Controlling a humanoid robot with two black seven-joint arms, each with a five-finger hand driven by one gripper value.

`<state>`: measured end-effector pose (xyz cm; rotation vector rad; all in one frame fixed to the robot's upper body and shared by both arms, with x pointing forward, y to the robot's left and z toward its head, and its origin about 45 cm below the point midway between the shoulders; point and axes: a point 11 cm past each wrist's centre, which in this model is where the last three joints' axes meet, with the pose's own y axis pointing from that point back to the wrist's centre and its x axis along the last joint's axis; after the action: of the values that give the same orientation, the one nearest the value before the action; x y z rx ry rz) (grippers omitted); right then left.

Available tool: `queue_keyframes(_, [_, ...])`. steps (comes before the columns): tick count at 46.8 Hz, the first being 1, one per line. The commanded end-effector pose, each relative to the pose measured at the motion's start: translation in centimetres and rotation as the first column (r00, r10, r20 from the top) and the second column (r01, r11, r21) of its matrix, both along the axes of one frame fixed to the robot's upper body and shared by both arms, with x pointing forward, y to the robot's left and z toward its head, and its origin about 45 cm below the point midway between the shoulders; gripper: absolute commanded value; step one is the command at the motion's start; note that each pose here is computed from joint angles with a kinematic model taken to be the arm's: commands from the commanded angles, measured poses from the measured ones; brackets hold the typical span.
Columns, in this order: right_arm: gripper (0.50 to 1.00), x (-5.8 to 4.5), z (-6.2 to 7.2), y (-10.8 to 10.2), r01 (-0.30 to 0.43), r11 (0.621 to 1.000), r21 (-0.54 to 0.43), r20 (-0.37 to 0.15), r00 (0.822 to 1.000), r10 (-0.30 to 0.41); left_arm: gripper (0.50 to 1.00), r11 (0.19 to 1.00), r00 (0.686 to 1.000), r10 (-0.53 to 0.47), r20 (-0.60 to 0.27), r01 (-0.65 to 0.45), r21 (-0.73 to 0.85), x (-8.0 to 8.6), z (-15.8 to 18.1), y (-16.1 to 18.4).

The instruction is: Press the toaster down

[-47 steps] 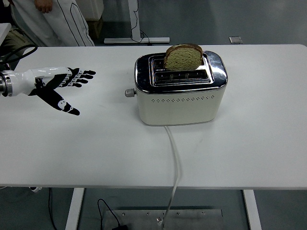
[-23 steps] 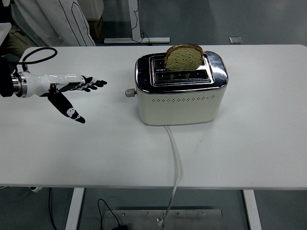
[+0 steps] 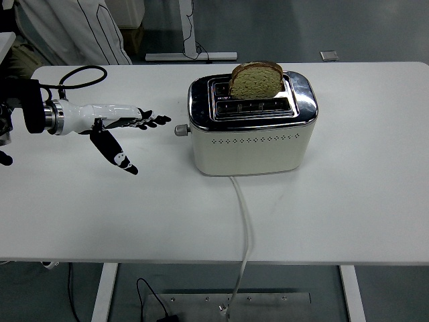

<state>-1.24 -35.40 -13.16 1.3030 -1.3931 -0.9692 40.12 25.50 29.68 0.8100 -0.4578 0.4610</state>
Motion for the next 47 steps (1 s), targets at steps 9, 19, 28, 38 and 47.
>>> queue_keyframes(9, [0.998, 0.0, 0.0, 0.0, 0.000, 1.000, 0.000, 0.000, 1.000, 0.000, 1.000, 1.000, 1.000, 0.004, -0.009, -0.004, 0.000, 0.0, -0.5, -0.1])
queue_keyframes(19, [0.998, 0.0, 0.0, 0.0, 0.000, 1.000, 0.000, 0.000, 1.000, 0.000, 1.000, 1.000, 1.000, 0.008, -0.011, -0.008, 0.000, 0.0, -0.6, 0.0])
queue_keyframes(28, [0.998, 0.0, 0.0, 0.0, 0.000, 1.000, 0.000, 0.002, 1.000, 0.000, 1.000, 1.000, 1.000, 0.008, -0.016, -0.008, -0.005, 0.2, -0.9, -0.3])
queue_keyframes(38, [0.998, 0.0, 0.0, 0.0, 0.000, 1.000, 0.000, 0.000, 1.000, 0.000, 1.000, 1.000, 0.999, -0.006, -0.034, 0.007, 0.014, 0.0, -1.6, -0.7])
queue_keyframes(47, [0.998, 0.0, 0.0, 0.0, 0.000, 1.000, 0.000, 0.000, 1.000, 0.000, 1.000, 1.000, 0.999, -0.008, -0.033, 0.009, 0.015, 0.0, -1.6, -0.7])
